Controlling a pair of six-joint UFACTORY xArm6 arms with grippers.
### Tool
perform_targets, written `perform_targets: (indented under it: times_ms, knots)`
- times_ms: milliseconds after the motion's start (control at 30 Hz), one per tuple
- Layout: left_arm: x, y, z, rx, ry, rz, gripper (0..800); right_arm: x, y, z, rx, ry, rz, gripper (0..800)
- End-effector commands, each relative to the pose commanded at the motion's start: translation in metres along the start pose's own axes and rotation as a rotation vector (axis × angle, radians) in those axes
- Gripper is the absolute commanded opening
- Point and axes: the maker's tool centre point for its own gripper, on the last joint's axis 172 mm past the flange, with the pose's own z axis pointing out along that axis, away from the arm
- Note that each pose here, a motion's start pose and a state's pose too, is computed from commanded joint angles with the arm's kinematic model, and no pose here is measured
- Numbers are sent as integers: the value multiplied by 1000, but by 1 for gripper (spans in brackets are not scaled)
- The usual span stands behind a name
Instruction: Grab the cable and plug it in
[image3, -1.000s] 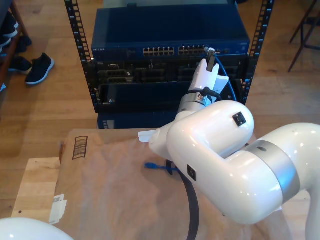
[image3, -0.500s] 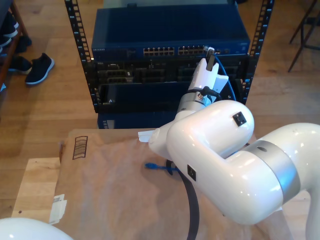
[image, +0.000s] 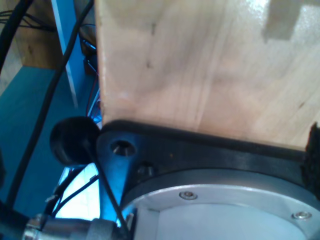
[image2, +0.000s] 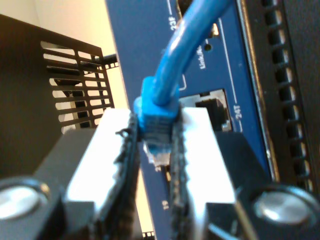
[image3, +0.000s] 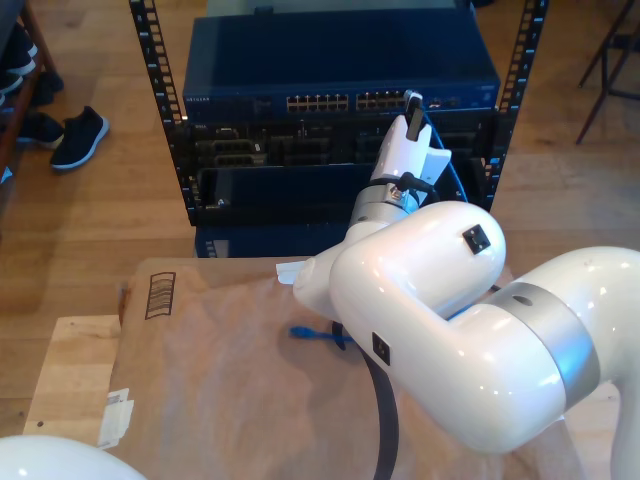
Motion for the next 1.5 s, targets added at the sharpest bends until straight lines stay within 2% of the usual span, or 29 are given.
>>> perform_targets:
  times_ms: [200, 300, 533, 833, 1067, 1167, 1500]
  knots:
    - [0, 0, 0, 0, 0, -2, 800, 1, 2, -1, -4, 0, -3, 78]
    - [0, 0, 0, 0, -2, -1, 800, 3, 3, -1, -5, 5, -4, 0]
    - [0, 0, 0, 0, 0, -2, 800, 22, 13, -13, -41, 20, -45, 0]
    - [0, 0, 0, 1, -1, 1, 800, 5, -4, -17, -5, 9, -16, 0]
    - [0, 0, 0, 1, 0, -1, 800, 12, -3, -14, 6, 53, 5, 0]
    - [0, 0, 0, 0, -2, -1, 800, 18, -3, -14, 3, 79, -12, 0]
    - [0, 0, 0, 0, -2, -1, 800, 8, -2, -15, 10, 80, -4, 0]
